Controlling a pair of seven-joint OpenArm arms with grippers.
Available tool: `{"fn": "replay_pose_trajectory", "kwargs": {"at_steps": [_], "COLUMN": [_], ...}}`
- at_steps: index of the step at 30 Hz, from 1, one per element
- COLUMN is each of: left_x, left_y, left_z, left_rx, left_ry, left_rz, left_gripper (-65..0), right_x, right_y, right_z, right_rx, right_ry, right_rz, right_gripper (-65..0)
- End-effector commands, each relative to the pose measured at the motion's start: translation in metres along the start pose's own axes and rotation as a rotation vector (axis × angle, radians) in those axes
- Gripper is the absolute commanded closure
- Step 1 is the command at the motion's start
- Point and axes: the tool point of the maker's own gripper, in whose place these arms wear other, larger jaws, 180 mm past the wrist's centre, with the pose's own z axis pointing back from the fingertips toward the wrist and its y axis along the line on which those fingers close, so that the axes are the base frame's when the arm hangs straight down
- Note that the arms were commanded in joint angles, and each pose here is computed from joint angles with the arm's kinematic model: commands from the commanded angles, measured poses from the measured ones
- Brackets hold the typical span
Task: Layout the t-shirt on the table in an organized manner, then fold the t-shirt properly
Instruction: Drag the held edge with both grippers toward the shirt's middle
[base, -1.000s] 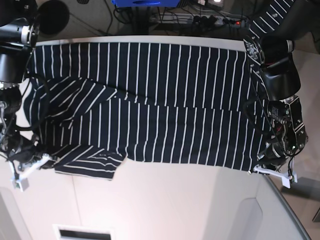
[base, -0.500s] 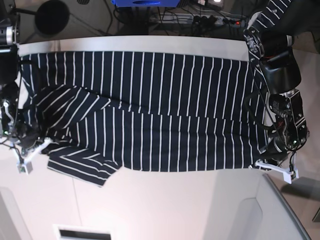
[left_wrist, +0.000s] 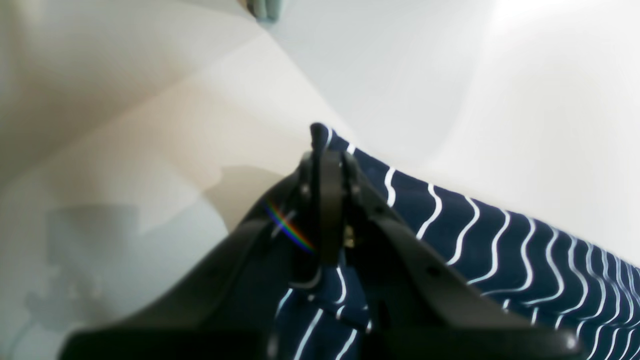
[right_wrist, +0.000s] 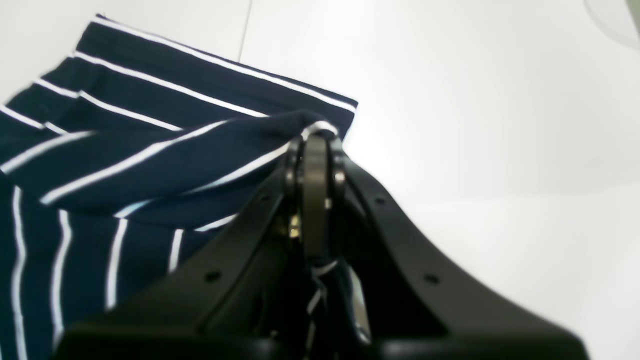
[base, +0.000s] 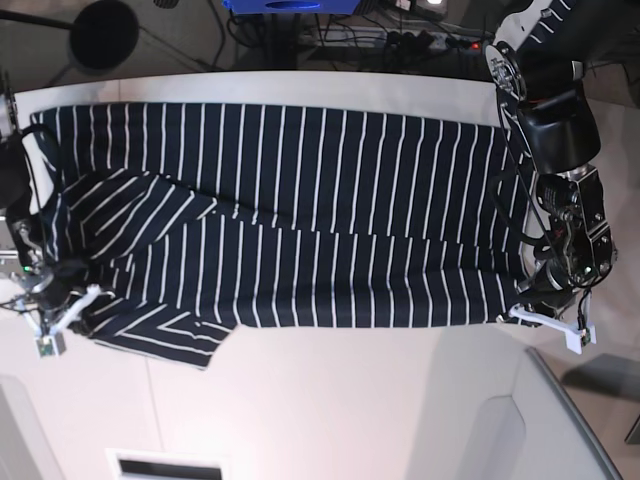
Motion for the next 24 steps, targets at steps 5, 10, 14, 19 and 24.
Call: {"fn": "replay_pose_trajectory", "kwargs": {"at_steps": [5, 10, 14, 19, 24], "left_x": [0.022, 0.003, 0.000, -0.013, -0.035], "left_y": [0.001, 0.003, 0.001, 0.016, 0.033], "left_z": [0.016, 0.026, 0.039, 0.051, 0.061], "left_rx": [0.000, 0.006, -0.029, -0.095, -0.072], "left_ry": [-0.089, -0.042, -0.063, -0.041, -0.001], "left_rz": [-0.034, -0.061, -0.042, 0.040, 0.019], "left_gripper": [0.0, 0.0, 0.0, 0.0, 0.0], "right_x": [0.008, -0.001, 0.000, 0.009, 0.008], "right_y": [-0.006, -0.002, 0.010, 0.018, 0.012], "right_z": [0.000, 0.015, 0.028, 0.048, 0.069], "right_rx": [-0.003, 0.034, 0.085, 0.111, 0.086], "right_ry": [-0.018, -0.034, -0.068, -0.135, -0.153], "right_rz": [0.047, 0.089, 0.129, 0.117, 0.062], "right_gripper": [0.0, 0.0, 0.0, 0.0, 0.0]}}
